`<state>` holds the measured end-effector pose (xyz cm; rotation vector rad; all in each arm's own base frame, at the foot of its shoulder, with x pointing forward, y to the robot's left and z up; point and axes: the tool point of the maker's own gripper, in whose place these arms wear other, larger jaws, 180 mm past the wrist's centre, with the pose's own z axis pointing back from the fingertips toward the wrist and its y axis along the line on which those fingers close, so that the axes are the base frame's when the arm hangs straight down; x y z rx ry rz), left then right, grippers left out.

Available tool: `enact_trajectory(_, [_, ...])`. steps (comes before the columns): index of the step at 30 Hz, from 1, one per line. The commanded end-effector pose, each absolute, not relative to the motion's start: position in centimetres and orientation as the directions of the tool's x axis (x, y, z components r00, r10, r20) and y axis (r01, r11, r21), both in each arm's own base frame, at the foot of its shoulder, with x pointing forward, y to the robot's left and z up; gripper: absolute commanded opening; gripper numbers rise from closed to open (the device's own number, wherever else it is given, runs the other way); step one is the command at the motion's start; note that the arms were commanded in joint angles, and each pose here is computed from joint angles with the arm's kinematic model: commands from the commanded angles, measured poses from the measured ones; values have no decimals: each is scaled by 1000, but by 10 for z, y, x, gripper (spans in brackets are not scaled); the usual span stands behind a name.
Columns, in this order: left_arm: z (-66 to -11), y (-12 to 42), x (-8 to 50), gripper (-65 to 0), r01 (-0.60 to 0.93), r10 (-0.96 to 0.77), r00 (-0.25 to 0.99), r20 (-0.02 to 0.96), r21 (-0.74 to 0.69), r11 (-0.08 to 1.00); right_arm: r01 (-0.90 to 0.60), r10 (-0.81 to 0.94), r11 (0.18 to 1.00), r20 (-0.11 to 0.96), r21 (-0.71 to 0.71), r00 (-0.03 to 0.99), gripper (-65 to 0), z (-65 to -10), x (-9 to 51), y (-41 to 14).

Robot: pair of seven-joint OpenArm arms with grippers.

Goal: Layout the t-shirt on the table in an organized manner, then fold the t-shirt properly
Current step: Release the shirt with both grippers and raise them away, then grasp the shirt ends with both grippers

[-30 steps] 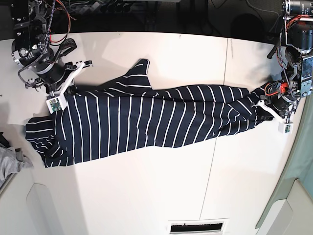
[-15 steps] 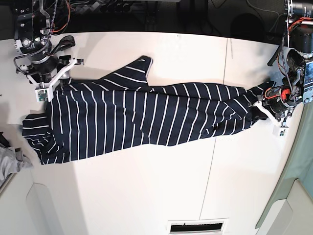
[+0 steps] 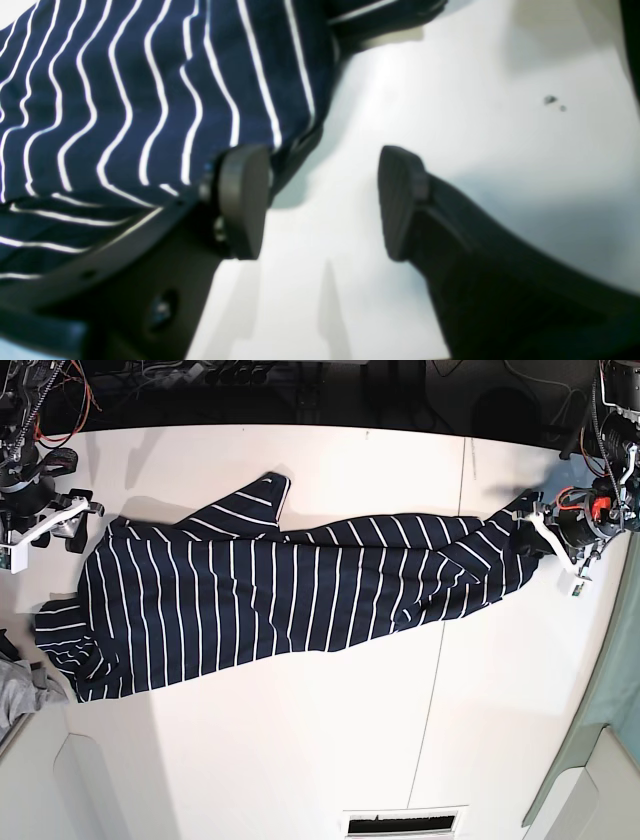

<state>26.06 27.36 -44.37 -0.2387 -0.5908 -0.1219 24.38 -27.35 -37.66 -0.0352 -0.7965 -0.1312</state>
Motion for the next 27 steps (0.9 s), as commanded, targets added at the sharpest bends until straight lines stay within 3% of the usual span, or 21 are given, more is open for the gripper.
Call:
enact_trajectory(1, [-422, 273, 275, -450, 228, -67, 777, 626, -180, 957, 129, -92, 992, 745, 8, 661, -303, -365, 250, -279])
enact_trajectory(7, [-407, 234, 259, -450, 398, -208, 707, 676, -137, 907, 102, -115, 993, 714, 61, 691, -303, -388, 243, -278])
enact_trajectory(16, [-437, 253, 258, -450, 321, -242, 717, 654, -3, 947, 97, -230, 966, 618, 241, 751, -303, -438, 235, -265])
enact_trajectory(27, [-445, 250, 261, -463, 327, -277, 712, 645, 44, 944, 12, -302, 906, 624, 424, 721, -305, -440, 259, -228])
